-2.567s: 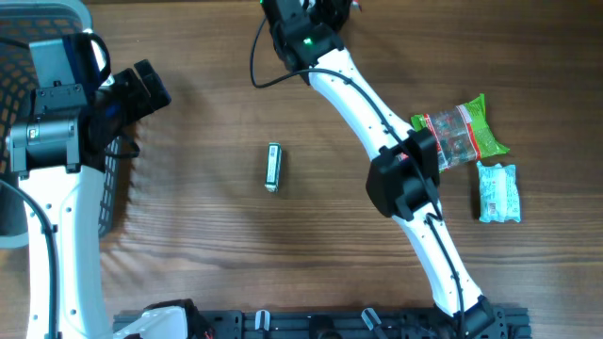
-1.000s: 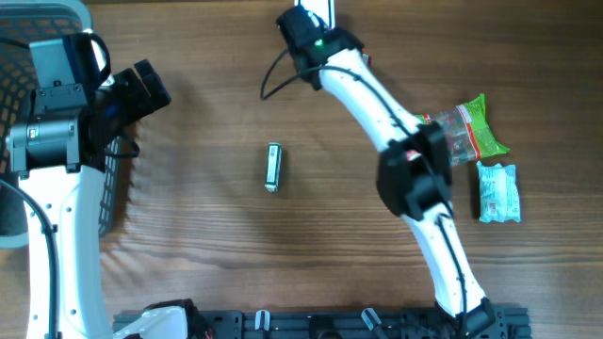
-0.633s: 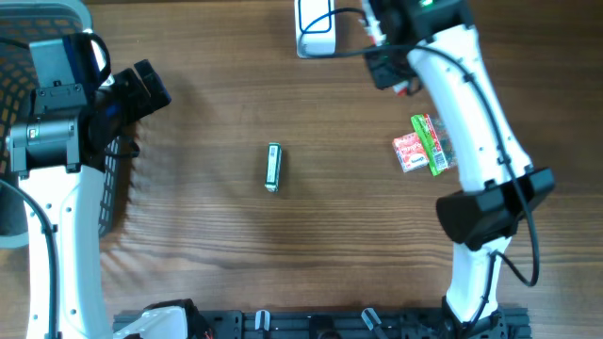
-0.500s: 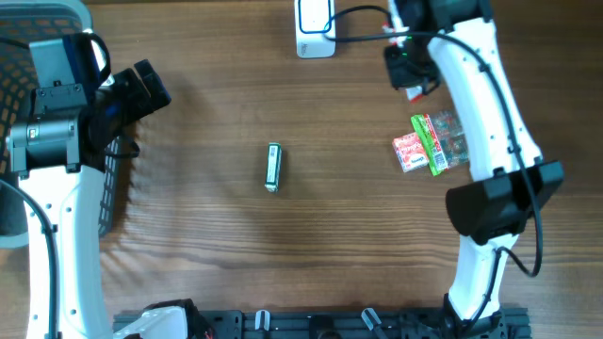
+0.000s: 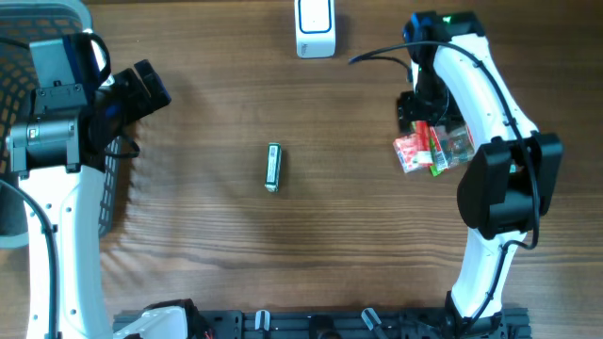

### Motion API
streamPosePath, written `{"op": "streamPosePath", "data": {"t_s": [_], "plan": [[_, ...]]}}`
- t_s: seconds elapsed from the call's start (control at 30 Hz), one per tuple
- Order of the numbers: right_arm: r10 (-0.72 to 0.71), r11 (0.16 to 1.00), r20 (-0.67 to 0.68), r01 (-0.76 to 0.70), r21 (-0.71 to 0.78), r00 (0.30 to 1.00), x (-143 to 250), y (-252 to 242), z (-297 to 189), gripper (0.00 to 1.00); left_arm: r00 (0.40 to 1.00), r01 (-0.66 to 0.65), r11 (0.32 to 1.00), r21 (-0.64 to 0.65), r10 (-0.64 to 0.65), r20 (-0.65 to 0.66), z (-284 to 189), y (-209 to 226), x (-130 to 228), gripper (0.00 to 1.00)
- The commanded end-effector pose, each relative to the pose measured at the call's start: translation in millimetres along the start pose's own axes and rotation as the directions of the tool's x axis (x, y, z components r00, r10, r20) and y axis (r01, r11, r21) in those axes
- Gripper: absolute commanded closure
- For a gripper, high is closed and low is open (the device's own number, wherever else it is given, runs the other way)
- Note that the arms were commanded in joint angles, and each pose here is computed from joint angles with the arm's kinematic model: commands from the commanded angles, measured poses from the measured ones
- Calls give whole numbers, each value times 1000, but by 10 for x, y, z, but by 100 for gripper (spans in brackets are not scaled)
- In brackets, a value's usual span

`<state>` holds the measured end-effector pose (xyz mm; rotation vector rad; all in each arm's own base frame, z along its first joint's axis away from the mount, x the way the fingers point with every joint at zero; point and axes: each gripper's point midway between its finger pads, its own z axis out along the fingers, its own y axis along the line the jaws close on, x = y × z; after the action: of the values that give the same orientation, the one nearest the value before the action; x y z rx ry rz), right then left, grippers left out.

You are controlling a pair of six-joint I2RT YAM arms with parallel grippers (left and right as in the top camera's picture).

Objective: Scan the item barcode
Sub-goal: 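Reach the right gripper down to the green mint box at centre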

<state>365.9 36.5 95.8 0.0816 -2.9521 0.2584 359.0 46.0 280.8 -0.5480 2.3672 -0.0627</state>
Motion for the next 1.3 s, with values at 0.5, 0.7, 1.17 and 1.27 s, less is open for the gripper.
{"op": "streamPosePath", "data": {"t_s": [0.5, 0.7, 1.17, 1.27], "plan": [[-54, 754, 170, 151, -639, 984, -132, 2436, -542, 39, 1000, -17, 1000, -3, 17, 21, -49, 10, -51, 0], [127, 942, 302, -20, -334, 945, -88, 2638, -354, 37, 1000, -17, 1000, -3, 17, 21, -49, 10, -51, 0], [148, 961, 365, -46, -273, 919, 173, 3067, 206, 51, 1000, -17, 1000, -2, 17, 21, -49, 10, -51, 0], [119, 948, 346, -3, -319, 931, 208, 3184, 318, 51, 1000, -17, 1000, -3, 17, 21, -49, 10, -51, 0]]}}
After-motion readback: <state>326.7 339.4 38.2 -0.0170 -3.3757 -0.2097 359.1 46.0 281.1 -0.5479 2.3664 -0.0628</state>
